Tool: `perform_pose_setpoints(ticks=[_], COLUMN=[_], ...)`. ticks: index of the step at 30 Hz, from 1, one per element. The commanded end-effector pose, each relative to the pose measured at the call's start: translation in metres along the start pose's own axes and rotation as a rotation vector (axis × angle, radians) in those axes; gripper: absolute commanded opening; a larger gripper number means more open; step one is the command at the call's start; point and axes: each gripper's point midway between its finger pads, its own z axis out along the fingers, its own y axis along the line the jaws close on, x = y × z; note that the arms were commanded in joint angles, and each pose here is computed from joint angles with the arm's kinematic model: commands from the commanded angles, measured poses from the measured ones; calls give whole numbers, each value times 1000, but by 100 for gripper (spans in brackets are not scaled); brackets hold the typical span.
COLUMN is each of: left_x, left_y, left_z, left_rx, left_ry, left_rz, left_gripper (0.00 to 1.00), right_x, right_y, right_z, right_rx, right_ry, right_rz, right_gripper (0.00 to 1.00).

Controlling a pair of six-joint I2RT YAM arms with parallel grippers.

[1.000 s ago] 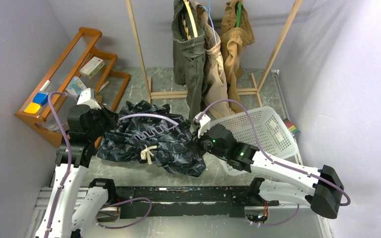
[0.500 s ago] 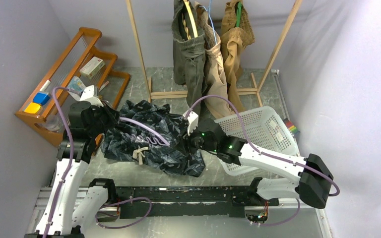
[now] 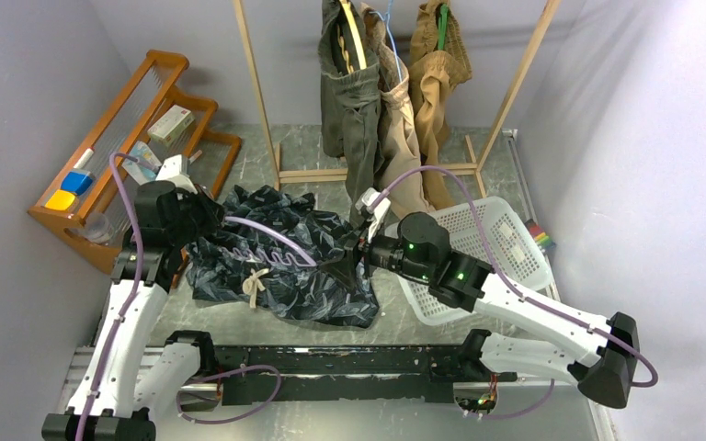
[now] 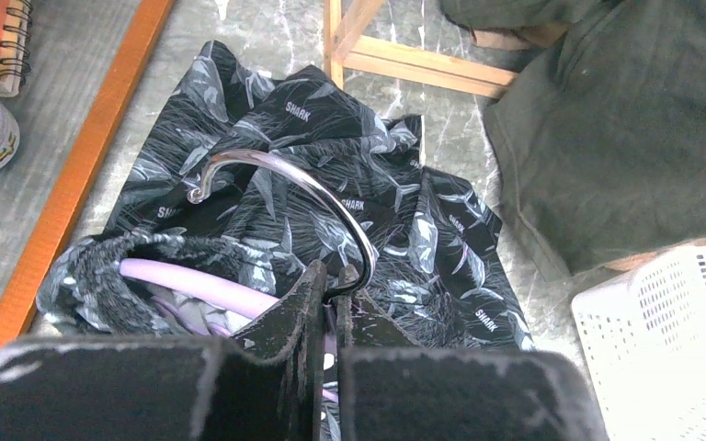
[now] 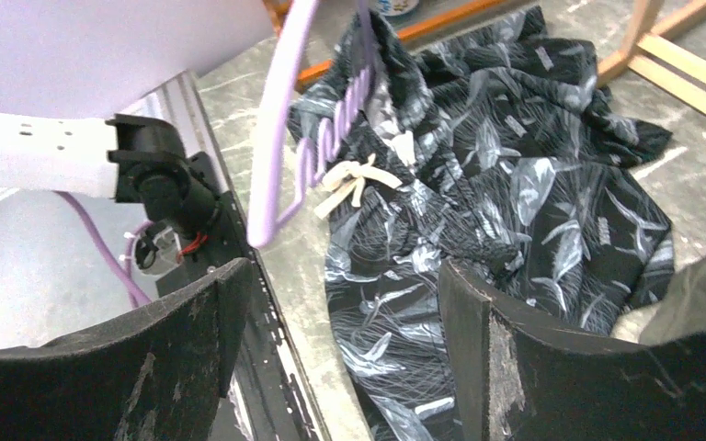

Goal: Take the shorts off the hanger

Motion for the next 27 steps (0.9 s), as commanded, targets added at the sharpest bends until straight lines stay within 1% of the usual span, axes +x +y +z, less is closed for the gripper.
perform_pose_setpoints(ticks=[1,5,10,12,14,16,19,21,24,27], left_x=[-19,-16,-15,-13,-11,-10,-9,-9,-9,-9], left_y=[-12,-11,-17,-18,-19,-19,-20,-20,-20,-22], left_z=[0,1,1,3,5,6,6,5,3,2], left_rx=[55,52,82,92,95,97,101,103,102,113], left_ry=[-49,-30,-21,-10,4,15,22,21,16,14], left_rz=[23,25,23,22,21,21,25,30,38,38], left_gripper=[7,7,7,7,7,7,7,7,7,7], right_x=[-18,-19,-8,-9,-4,2,6,5,-1,-4], right_y=[22,35,35,39,42,45,43,38,32,29], right_z=[-2,8,31,42,53,62,69,70,69,66], right_rx=[-113,-185,-153,-143,-107,-62,-20,13,54,71], right_ry=[-14,30,111,122,142,163,173,168,137,116], right_rz=[-26,-30,-51,-66,-83,-110,-134,-131,-125,-121], right_gripper=[78,80,80,77,72,63,53,44,37,23])
